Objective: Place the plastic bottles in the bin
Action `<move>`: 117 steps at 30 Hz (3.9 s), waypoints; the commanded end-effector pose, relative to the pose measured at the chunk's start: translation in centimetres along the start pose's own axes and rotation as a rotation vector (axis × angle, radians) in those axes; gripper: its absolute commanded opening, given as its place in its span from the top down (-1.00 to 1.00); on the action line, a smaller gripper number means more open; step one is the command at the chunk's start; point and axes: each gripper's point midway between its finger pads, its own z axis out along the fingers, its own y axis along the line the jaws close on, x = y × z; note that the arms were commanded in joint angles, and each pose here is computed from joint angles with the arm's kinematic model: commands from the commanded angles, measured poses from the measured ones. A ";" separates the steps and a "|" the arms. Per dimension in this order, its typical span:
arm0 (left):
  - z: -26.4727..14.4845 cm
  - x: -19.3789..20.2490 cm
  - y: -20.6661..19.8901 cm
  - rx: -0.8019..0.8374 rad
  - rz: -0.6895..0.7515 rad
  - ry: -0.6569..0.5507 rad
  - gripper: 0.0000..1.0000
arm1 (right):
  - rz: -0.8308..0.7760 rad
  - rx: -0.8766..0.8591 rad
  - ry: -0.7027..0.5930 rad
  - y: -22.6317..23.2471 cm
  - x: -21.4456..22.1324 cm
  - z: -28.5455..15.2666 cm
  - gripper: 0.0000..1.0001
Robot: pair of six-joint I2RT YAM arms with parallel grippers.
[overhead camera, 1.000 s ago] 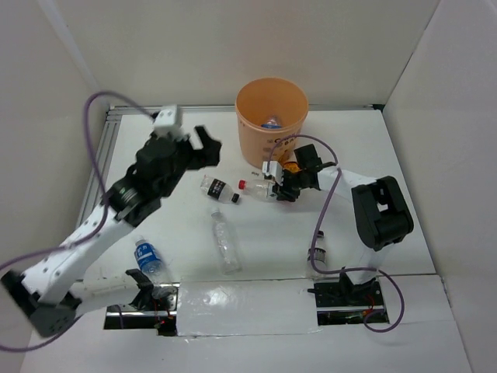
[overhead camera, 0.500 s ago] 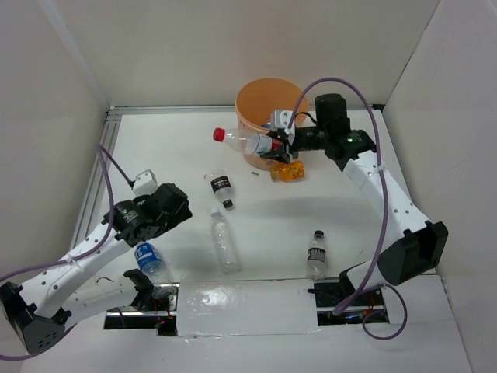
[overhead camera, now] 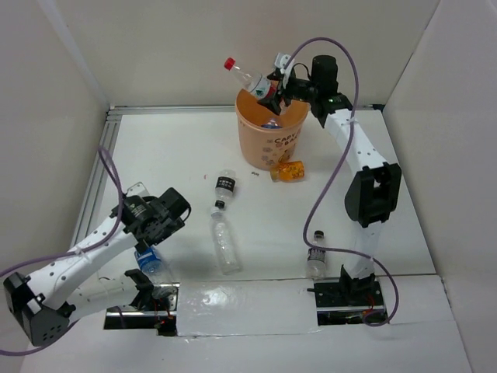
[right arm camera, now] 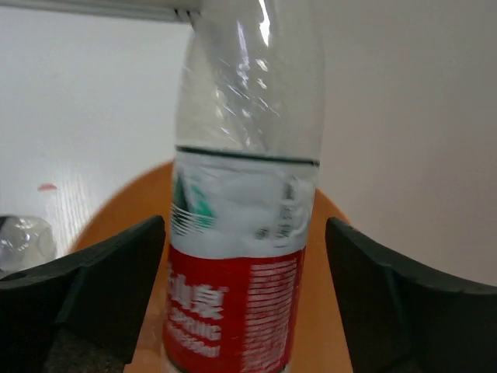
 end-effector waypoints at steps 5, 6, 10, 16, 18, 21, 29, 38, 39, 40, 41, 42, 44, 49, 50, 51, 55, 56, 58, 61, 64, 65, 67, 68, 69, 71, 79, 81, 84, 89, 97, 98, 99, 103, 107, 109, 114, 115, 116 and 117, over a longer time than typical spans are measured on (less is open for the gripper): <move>0.5 2.1 1.5 -0.134 -0.022 0.084 -1.00 | 0.126 0.038 -0.033 -1.6 -0.8 -2.8 -1.00; 0.8 2.1 1.5 -0.151 -0.023 0.086 -1.00 | 0.139 0.038 -0.034 -1.6 -0.9 -3.5 -1.00; 1.2 0.7 0.8 -0.191 -0.033 0.043 -1.00 | 0.172 0.046 -0.026 -0.6 -1.6 -5.6 -1.00; 1.9 -2.3 -1.4 -0.264 0.024 0.004 -1.00 | 0.306 -0.177 0.035 5.5 -0.8 -6.5 -0.77; 1.0 -4.0 -3.2 -0.218 0.025 -0.017 -1.00 | 0.354 -0.280 0.064 8.9 -0.4 -6.4 -0.50; -0.8 -5.9 -4.6 -0.137 0.054 -0.047 -1.00 | 0.342 -0.374 0.114 14.7 -0.3 -5.4 -0.18; -4.0 -9.2 -6.8 0.138 0.142 -0.161 -1.00 | 0.447 -0.519 0.305 27.0 1.8 -2.0 -1.00; -17.7 -19.6 -7.5 0.643 -0.010 -0.648 -1.00 | 0.696 -0.669 0.367 36.5 1.2 1.6 -0.47; -18.5 -20.2 -7.2 0.655 0.013 -0.692 -1.00 | 0.777 -0.679 0.411 37.9 1.8 2.1 -0.40; -20.2 -21.1 -6.9 0.696 -0.005 -0.729 -1.00 | 0.795 -0.708 0.420 39.5 1.3 2.7 -0.33; -21.3 -21.7 -6.5 0.715 -0.014 -0.760 -1.00 | 0.813 -0.710 0.429 40.2 1.2 3.6 -0.33; -22.2 -22.2 -6.6 0.737 -0.005 -0.788 -1.00 | 0.869 -0.721 0.468 41.4 1.6 4.5 -0.35; -23.3 -22.7 -6.6 0.757 0.003 -0.805 -1.00 | 0.896 -0.763 0.489 43.8 0.7 5.7 -0.58; -23.7 -22.6 -6.1 0.761 0.017 -0.808 -1.00 | 1.002 -0.772 0.527 47.2 -1.0 10.1 -1.00; -23.8 -22.4 -5.6 0.761 0.017 -0.808 -1.00 | 1.048 -0.781 0.537 47.9 -1.1 11.0 -1.00; -23.6 -22.3 -5.6 0.755 0.024 -0.803 -1.00 | 1.046 -0.798 0.520 48.0 -1.5 11.0 -1.00; -23.7 -22.0 -4.9 0.762 0.006 -0.794 -1.00 | 1.145 -0.779 0.584 50.6 -0.5 12.5 -1.00; -23.5 -21.9 -4.8 0.754 0.015 -0.787 -1.00 | 1.152 -0.772 0.593 51.2 -0.7 12.8 -1.00; -23.1 -21.5 -5.0 0.757 0.021 -0.768 -1.00 | 1.201 -0.759 0.618 52.3 0.1 13.5 -1.00; -23.1 -21.4 -5.2 0.765 0.026 -0.765 -1.00 | 1.248 -0.745 0.633 53.3 0.7 14.5 -1.00; -23.2 -21.2 -5.3 0.776 0.023 -0.758 -1.00 | 1.244 -0.736 0.615 54.2 -0.1 15.7 -1.00; -22.9 -21.1 -5.4 0.771 0.028 -0.753 -1.00 | 1.240 -0.738 0.603 54.2 -0.3 16.3 -1.00; -22.9 -21.0 -5.6 0.783 0.026 -0.745 -1.00 | 1.239 -0.744 0.614 55.4 -0.8 16.5 -1.00; -22.4 -20.7 -5.6 0.772 0.037 -0.736 -1.00 | 1.247 -0.731 0.609 55.2 -1.1 16.9 -1.00; -22.5 -20.6 -5.7 0.779 0.042 -0.732 -1.00 | 1.253 -0.728 0.621 55.9 -0.9 17.1 -1.00; -22.4 -20.4 -5.6 0.779 0.042 -0.732 -1.00 | 1.264 -0.734 0.633 56.6 -1.0 17.1 -1.00; -22.2 -19.8 -4.8 0.795 0.028 -0.721 -1.00 | 1.258 -0.705 0.685 59.3 0.2 17.0 -1.00; -21.7 -19.5 -4.9 0.787 0.030 -0.708 -1.00 | 1.240 -0.697 0.704 60.0 0.6 16.9 -1.00; -21.9 -19.2 -4.6 0.803 0.021 -0.705 -1.00 | 1.200 -0.690 0.722 61.6 0.9 16.6 -1.00; -21.4 -18.8 -4.3 0.794 0.025 -0.691 -1.00 | 1.169 -0.676 0.738 62.9 1.9 16.3 -0.60; -21.8 -17.9 -3.5 0.847 0.022 -0.683 -1.00 | 1.131 -0.653 0.625 56.2 1.2 17.2 0.36; -22.2 -17.7 -3.4 0.873 0.026 -0.680 -1.00 | 1.098 -0.662 0.558 54.3 -0.6 17.7 0.36; -22.2 -17.5 -3.8 0.886 0.033 -0.674 -1.00 | 1.086 -0.635 0.517 51.7 -0.7 18.3 0.42; -23.5 -16.1 -4.8 1.017 0.066 -0.654 -1.00 | 0.975 -0.588 0.283 41.3 -5.5 19.3 0.44; -24.1 -15.0 -5.6 1.102 0.095 -0.637 -1.00 | 0.897 -0.548 0.123 34.3 -8.9 19.3 0.47; -24.5 -14.2 -6.4 1.163 0.120 -0.623 -1.00 | 0.826 -0.502 -0.004 28.7 -12.0 18.6 0.49; -24.5 -12.0 -7.9 1.246 0.214 -0.554 -1.00 | 0.628 -0.354 -0.267 17.9 -19.2 15.3 0.49; -24.1 -11.4 -8.2 1.251 0.231 -0.535 -1.00 | 0.600 -0.285 -0.290 15.2 -19.2 14.6 0.52; -23.6 -10.9 -8.7 1.253 0.251 -0.510 -1.00 | 0.572 -0.236 -0.314 13.5 -19.8 13.9 0.52; -23.4 -10.1 -8.9 1.273 0.276 -0.484 -1.00 | 0.518 -0.175 -0.353 11.4 -21.0 12.7 0.52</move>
